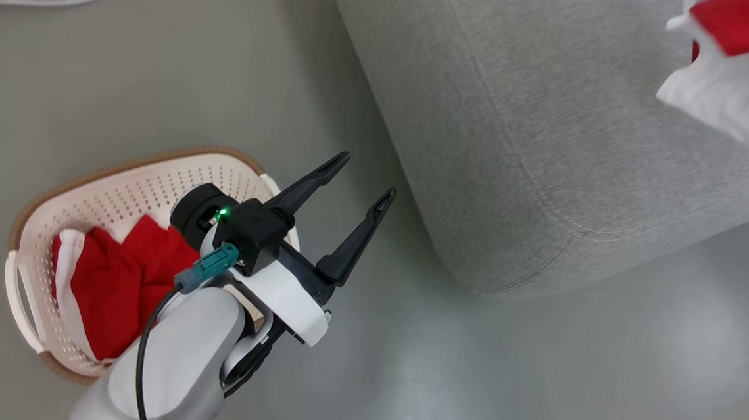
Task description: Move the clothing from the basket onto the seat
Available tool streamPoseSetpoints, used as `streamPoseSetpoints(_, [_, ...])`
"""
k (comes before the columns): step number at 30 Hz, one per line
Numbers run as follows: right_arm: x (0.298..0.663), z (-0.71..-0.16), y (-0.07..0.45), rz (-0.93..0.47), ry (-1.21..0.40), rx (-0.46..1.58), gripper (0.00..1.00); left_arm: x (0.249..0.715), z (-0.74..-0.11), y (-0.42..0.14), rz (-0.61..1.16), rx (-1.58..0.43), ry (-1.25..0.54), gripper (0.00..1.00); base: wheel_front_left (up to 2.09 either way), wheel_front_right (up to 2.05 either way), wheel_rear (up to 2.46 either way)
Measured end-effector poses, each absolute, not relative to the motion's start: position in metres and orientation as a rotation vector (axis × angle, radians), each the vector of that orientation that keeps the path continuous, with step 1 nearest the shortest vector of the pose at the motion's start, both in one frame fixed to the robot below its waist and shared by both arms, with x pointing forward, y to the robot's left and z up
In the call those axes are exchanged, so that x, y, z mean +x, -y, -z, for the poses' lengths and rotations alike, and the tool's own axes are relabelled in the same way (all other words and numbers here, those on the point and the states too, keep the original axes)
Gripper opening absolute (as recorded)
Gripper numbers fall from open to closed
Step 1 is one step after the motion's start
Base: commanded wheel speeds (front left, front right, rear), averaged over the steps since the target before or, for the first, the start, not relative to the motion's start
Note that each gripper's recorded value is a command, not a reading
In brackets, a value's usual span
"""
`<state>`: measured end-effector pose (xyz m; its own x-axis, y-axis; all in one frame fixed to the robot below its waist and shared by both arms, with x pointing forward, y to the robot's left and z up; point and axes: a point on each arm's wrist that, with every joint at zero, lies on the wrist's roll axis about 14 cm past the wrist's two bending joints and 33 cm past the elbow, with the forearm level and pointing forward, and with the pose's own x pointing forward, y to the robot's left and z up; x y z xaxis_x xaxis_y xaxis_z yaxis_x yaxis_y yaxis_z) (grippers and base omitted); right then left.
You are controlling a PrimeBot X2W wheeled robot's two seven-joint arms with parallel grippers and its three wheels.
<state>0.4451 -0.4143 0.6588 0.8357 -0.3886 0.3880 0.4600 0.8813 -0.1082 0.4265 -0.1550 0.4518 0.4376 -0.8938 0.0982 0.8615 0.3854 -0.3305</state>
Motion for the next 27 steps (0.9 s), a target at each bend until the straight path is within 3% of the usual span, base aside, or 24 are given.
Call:
streamPoseSetpoints(16, [0.532,-0.632,0.459,0.559,0.341,-0.247,0.0,0.461,-0.369,0.135,1.059,-0.395,-0.22,1.0,0.0,0.0,0.0])
streamPoseSetpoints(27, [0.566,-0.602,0.499,0.699,0.306,-0.221,0.0,0.471,-0.321,0.108,0.973,-0.403,-0.301,1.0,0.0,0.0,0.0])
